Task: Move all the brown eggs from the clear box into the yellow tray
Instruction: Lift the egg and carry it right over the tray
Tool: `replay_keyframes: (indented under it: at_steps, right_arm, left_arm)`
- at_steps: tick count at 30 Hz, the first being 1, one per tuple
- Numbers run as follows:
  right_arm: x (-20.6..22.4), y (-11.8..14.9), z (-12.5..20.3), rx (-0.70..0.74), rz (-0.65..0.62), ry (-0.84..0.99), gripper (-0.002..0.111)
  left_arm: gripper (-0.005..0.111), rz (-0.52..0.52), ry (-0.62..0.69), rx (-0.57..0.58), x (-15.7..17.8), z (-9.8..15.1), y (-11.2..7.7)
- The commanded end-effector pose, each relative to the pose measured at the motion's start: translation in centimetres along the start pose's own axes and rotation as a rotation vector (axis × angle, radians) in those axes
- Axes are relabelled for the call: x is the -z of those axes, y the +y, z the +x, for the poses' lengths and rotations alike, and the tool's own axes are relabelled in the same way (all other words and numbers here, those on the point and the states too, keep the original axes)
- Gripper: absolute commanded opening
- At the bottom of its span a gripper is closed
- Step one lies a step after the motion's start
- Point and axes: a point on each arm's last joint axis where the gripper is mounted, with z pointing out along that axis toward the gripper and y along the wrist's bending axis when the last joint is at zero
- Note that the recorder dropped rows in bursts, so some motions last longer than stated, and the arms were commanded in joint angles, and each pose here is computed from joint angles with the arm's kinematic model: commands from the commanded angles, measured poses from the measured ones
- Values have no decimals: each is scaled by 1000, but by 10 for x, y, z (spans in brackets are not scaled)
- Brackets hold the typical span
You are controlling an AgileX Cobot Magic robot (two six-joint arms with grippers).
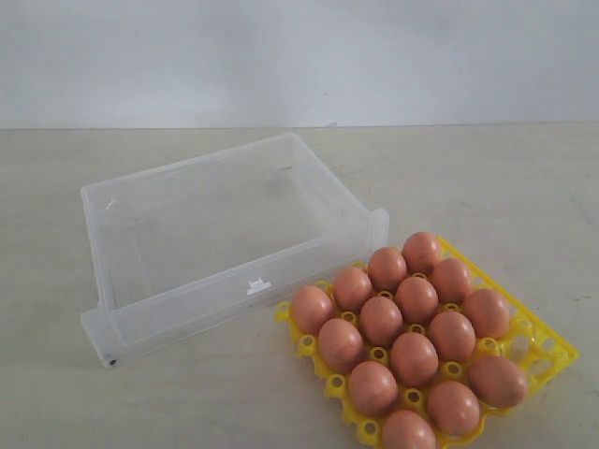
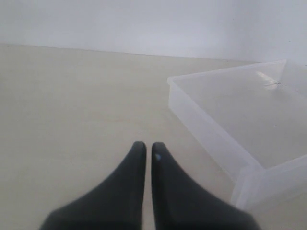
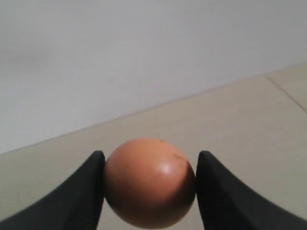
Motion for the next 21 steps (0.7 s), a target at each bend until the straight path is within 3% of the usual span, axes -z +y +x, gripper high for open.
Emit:
replay_keyframes:
  at_steps: [1,5,8,11,12,13,16,18,21]
  right_arm:
    - [5,-32,2,-53,120,64,0]
    - [21,-34,2,-242,111,-24,0]
    - [45,-28,-2,-398,30,-175,0]
    - [72,-20,2,-502,-95,-286,0]
    - [84,-11,7,-526,-216,-310,0]
    - [89,-4,12,-517,-300,-302,0]
    - [110,35,32,-314,-761,-165,0]
    - [117,45,42,-186,-881,-75,0]
    - [113,46,50,-125,-879,14,0]
  left_arm:
    - [4,-2,-6,4,0,0,0]
    - [4,-2,-6,4,0,0,0]
    - [4,-2,-6,4,0,0,0]
    - [4,-2,-6,4,0,0,0]
    - [4,-2,-6,4,0,0,0]
    - [4,-2,-6,4,0,0,0]
    - [4,-2,-6,4,0,0,0]
    - [4,-2,-6,4,0,0,0]
    - [4,-2,-6,4,0,0,0]
